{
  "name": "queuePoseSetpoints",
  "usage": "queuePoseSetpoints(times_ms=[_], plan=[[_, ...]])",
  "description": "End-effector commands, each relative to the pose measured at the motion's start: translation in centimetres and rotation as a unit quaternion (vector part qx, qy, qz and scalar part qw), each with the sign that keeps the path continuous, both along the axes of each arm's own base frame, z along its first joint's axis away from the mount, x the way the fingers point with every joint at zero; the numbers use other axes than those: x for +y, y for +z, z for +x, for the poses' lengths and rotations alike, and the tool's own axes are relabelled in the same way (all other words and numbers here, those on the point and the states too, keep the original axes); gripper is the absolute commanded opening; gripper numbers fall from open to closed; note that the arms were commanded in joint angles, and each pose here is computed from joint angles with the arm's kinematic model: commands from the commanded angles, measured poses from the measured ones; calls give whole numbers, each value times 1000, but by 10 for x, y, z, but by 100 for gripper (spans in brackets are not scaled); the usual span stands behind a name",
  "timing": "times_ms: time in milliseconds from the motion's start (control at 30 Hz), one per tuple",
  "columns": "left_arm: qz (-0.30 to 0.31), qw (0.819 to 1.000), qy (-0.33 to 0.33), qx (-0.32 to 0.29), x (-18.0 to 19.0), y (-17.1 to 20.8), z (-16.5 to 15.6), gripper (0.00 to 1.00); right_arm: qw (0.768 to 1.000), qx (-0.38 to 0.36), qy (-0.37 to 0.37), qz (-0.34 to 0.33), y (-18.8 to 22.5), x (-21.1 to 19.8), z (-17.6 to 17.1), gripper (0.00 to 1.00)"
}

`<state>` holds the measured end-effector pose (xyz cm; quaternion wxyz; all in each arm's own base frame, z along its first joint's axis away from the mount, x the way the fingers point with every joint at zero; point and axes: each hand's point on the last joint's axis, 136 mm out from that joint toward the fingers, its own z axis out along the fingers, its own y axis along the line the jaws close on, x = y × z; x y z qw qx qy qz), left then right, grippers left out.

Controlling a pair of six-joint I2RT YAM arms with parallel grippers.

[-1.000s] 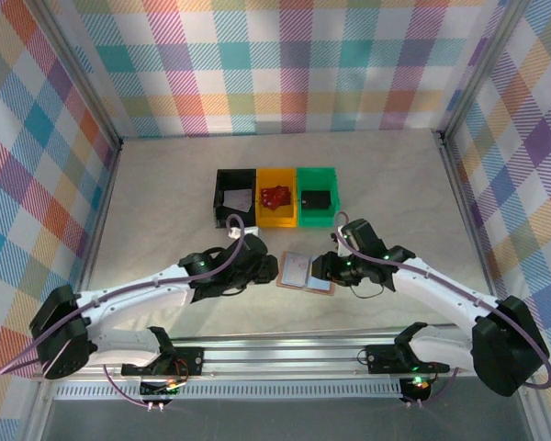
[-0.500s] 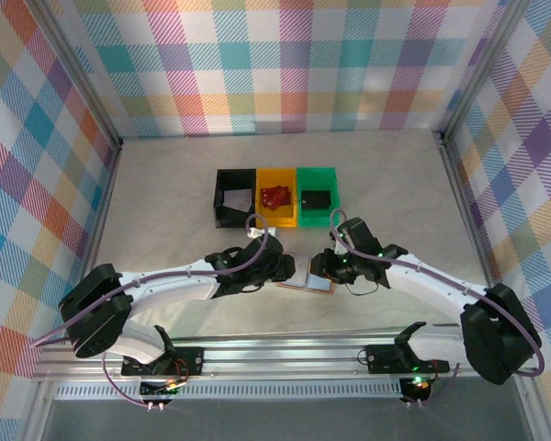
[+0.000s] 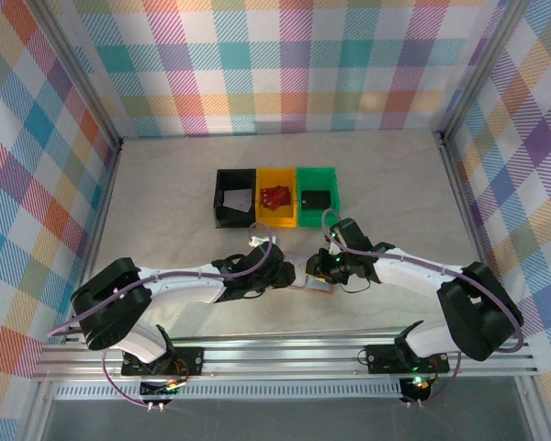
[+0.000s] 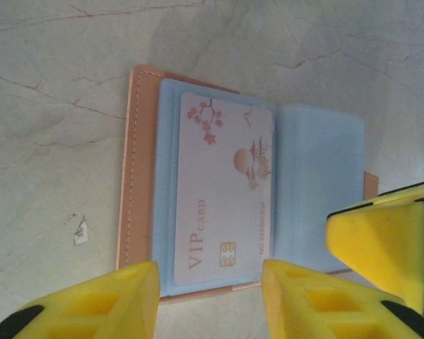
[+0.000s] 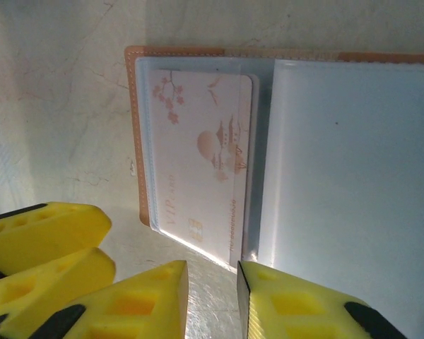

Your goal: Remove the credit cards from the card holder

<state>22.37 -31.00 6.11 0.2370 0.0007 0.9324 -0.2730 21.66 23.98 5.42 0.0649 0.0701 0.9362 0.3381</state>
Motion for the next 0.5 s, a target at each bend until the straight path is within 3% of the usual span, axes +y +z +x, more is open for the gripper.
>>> queuePoseSetpoints(times_ms=[0, 467], plan=[[-9, 1000, 0, 7, -3, -7, -2, 43, 1000, -7, -11, 9, 5, 5, 11, 24], [4, 999, 14, 40, 1, -40, -7, 42, 1000, -9, -22, -6, -5, 5, 21, 20]])
